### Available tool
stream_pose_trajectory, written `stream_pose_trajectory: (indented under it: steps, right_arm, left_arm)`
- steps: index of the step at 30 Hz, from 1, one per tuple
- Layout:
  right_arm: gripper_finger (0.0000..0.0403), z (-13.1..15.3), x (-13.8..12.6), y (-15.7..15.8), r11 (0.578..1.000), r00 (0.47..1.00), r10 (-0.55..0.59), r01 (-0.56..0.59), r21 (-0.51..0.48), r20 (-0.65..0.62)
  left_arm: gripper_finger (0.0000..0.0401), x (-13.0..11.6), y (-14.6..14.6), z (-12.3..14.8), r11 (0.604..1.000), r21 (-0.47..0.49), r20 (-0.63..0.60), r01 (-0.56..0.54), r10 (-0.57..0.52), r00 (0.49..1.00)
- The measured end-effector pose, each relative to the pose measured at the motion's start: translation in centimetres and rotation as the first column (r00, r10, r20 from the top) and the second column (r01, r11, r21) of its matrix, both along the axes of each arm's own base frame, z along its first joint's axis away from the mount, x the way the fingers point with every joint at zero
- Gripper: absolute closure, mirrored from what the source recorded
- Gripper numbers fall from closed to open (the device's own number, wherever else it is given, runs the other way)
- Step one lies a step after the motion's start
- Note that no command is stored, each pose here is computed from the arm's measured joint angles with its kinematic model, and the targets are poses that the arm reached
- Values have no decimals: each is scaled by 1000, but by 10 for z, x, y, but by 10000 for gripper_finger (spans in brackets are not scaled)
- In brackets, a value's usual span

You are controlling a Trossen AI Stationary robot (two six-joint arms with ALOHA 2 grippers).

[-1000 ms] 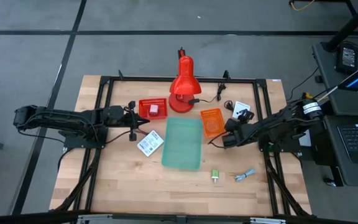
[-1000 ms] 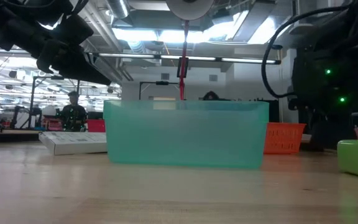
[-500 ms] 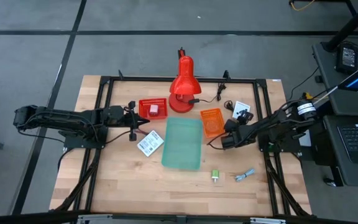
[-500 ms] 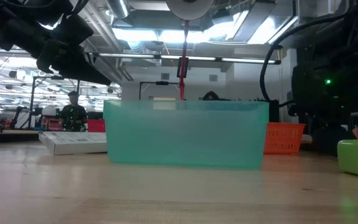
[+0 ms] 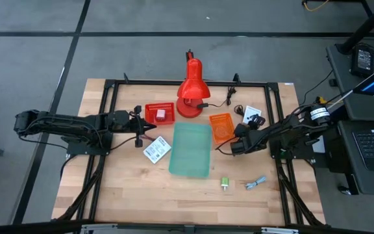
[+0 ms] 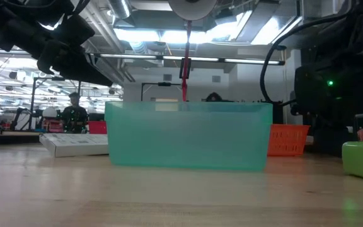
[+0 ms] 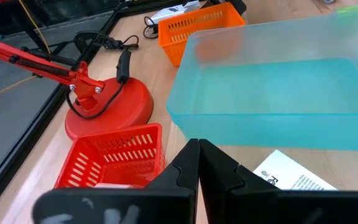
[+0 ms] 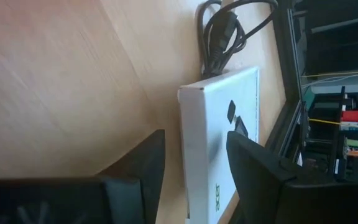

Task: Pick and place items into bin
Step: Put the white card reader box into the green basket

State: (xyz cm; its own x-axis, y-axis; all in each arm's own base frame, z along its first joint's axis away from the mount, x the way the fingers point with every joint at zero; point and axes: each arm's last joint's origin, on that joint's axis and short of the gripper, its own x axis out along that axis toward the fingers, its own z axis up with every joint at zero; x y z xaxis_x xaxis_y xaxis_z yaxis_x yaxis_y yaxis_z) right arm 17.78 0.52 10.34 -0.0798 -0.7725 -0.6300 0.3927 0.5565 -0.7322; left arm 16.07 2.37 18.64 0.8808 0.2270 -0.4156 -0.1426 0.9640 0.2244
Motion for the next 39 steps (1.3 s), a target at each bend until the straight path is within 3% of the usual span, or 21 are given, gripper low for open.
stream_pose_trajectory:
  steps: [17,21,28,39]
  right_arm:
    - [247,0,0,-14,996,997,-83,83,14,-4]
    - [282,0,0,-15,996,996,-87,87,20,-7]
    - [381,0,-1,-15,997,997,-74,74,1,-20]
    - [383,8,3,-15,993,993,-118,118,-6,-5]
  left_arm:
    - [399,0,0,0,1000,-1,0,0,0,1000]
    - [397,0,0,0,1000,-1,0,0,0,1000]
    - [398,0,0,0,1000,0,0,0,0,1000]
    - [397,0,0,0,1000,-1,-1,0,0,1000]
